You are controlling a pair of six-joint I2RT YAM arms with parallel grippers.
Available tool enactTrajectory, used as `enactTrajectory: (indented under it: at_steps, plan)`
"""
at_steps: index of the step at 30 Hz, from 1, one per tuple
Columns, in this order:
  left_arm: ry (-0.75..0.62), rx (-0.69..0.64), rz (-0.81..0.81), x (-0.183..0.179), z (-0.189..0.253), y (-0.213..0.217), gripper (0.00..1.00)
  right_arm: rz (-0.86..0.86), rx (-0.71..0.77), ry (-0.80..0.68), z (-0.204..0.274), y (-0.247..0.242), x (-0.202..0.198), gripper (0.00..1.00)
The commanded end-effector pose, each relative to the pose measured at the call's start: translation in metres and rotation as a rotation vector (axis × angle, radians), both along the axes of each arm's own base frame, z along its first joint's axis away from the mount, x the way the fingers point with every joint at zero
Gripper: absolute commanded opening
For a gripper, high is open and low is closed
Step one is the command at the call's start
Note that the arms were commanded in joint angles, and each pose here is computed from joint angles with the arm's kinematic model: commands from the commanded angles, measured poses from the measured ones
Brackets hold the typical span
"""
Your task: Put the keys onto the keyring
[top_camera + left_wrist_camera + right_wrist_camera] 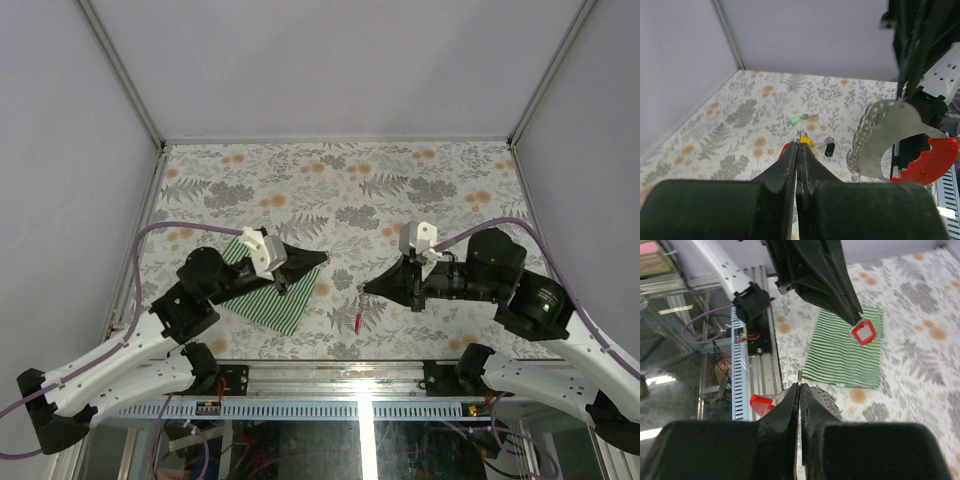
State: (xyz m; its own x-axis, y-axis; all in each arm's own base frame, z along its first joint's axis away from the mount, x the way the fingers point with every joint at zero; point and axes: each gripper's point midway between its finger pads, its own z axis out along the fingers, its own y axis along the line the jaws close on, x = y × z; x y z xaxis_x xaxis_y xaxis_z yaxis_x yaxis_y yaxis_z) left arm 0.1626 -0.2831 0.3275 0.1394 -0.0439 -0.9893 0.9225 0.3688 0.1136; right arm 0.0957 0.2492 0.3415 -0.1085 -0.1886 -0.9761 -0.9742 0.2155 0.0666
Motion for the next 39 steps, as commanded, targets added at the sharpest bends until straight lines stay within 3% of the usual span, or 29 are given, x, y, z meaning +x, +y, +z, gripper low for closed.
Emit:
enactTrajectory:
  at_steps: [1, 15, 31, 39]
  plan:
    - [-0.16, -0.053, -0.075, -0.023, 0.029, 0.011, 0.0, 0.227, 0.135, -0.175, 0.031, 0.025, -0.018, 0.0]
    - [-0.308, -0.035, -0.127, -0.052, 0.06, 0.035, 0.0, 0.286, 0.298, -0.56, 0.04, 0.041, -0.009, 0.0]
    - [-0.362, -0.008, -0.151, -0.057, 0.058, 0.037, 0.0, 0.329, 0.343, -0.495, 0.044, 0.053, -0.012, 0.0]
    - [-0.379, 0.0, -0.184, -0.064, 0.056, 0.037, 0.0, 0.343, 0.366, -0.365, 0.054, 0.063, -0.013, 0.0]
